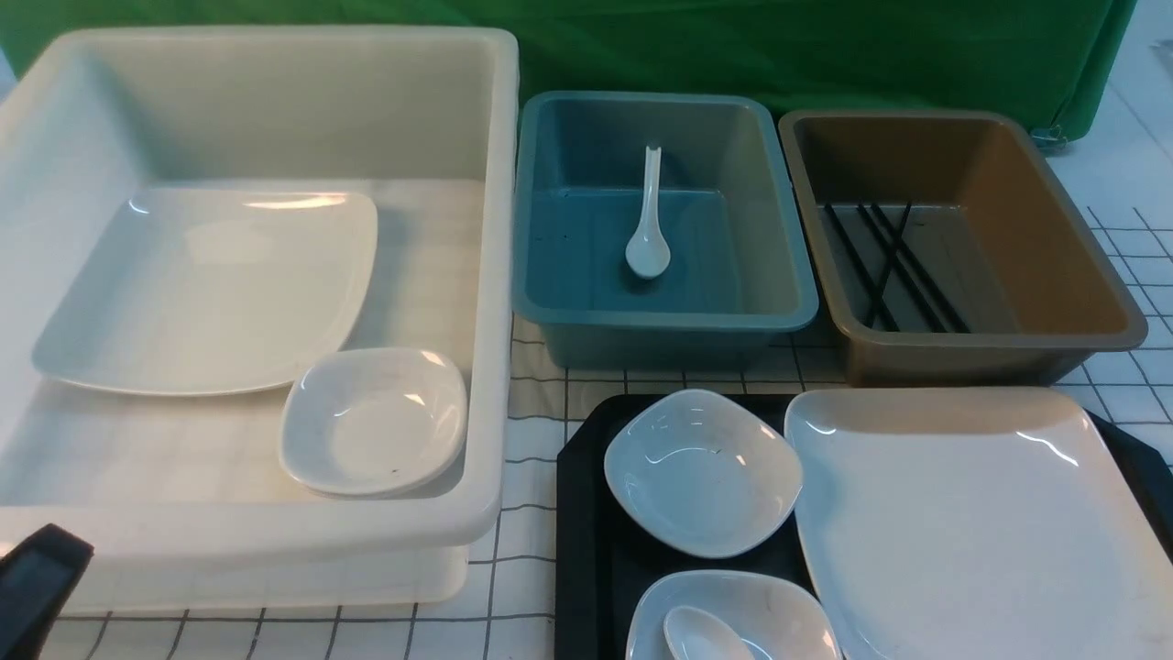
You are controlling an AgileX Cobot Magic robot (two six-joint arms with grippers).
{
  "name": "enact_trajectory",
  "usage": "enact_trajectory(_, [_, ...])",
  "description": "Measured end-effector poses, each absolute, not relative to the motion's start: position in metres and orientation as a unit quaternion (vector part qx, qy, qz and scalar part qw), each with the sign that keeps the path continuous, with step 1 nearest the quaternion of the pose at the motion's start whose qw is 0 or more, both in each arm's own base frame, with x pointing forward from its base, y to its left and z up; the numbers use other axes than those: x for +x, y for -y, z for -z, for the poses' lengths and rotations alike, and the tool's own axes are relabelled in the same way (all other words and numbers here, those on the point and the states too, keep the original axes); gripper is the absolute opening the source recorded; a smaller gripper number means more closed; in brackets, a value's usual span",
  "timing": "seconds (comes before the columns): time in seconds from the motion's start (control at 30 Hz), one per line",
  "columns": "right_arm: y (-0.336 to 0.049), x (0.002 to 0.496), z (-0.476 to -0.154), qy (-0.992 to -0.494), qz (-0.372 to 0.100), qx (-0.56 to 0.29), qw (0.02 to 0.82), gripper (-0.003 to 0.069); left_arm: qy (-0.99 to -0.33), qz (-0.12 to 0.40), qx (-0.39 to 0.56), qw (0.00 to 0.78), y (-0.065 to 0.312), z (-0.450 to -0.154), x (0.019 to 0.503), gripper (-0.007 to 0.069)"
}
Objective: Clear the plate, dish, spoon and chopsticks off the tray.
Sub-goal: Use the left arm to grab a soup spoon from the plate
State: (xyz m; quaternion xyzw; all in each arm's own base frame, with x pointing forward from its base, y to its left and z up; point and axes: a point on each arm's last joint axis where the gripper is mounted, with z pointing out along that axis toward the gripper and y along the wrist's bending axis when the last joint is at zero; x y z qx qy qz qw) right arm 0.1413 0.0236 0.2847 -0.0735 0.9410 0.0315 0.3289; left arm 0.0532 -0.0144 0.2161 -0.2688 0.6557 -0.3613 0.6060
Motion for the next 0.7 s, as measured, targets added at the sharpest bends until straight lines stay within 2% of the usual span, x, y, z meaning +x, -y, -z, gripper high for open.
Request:
enact_trajectory(0.13, [-0.024, 0.142, -0.285, -0.939, -0.032, -0.073, 0.335, 0.0018, -0.664, 0.342, -0.205, 0.632, 0.019, -0.260, 0.047, 0.0021])
enact_trajectory(0.27, [-0.024, 0.142, -0.285, -0.938, -0.032, -0.073, 0.337, 0.0019, -0.719, 0.318, -0.162, 0.596, 0.025, -0.284, 0.053, 0.0021])
enact_trajectory(0.37, [-0.024, 0.142, -0.285, -0.938, -0.032, -0.073, 0.336, 0.0026, -0.790, 0.299, -0.116, 0.523, 0.032, -0.298, 0.068, 0.0021])
enact_trajectory(0.5, [-0.024, 0.142, -0.285, -0.939, -0.032, -0.073, 0.336, 0.0036, -0.876, 0.290, -0.040, 0.383, 0.043, -0.310, 0.099, 0.0021])
enact_trajectory(0.53, [-0.024, 0.142, -0.285, -0.939, -0.032, -0.073, 0.336, 0.0038, -0.891, 0.291, -0.023, 0.347, 0.044, -0.310, 0.109, 0.0021])
enact_trajectory(0.57, [-0.024, 0.142, -0.285, -0.939, -0.032, -0.073, 0.336, 0.0038, -0.892, 0.291, -0.016, 0.346, 0.045, -0.312, 0.108, 0.0021])
enact_trajectory(0.6, [-0.024, 0.142, -0.285, -0.939, -0.032, -0.073, 0.336, 0.0040, -0.909, 0.306, 0.030, 0.281, 0.050, -0.315, 0.128, 0.0021])
enact_trajectory(0.63, [-0.024, 0.142, -0.285, -0.939, -0.032, -0.073, 0.336, 0.0041, -0.910, 0.310, 0.030, 0.273, 0.051, -0.316, 0.130, 0.0021])
enact_trajectory(0.7, [-0.024, 0.142, -0.285, -0.939, -0.032, -0.073, 0.336, 0.0044, -0.907, 0.349, 0.083, 0.221, 0.058, -0.317, 0.156, 0.0021])
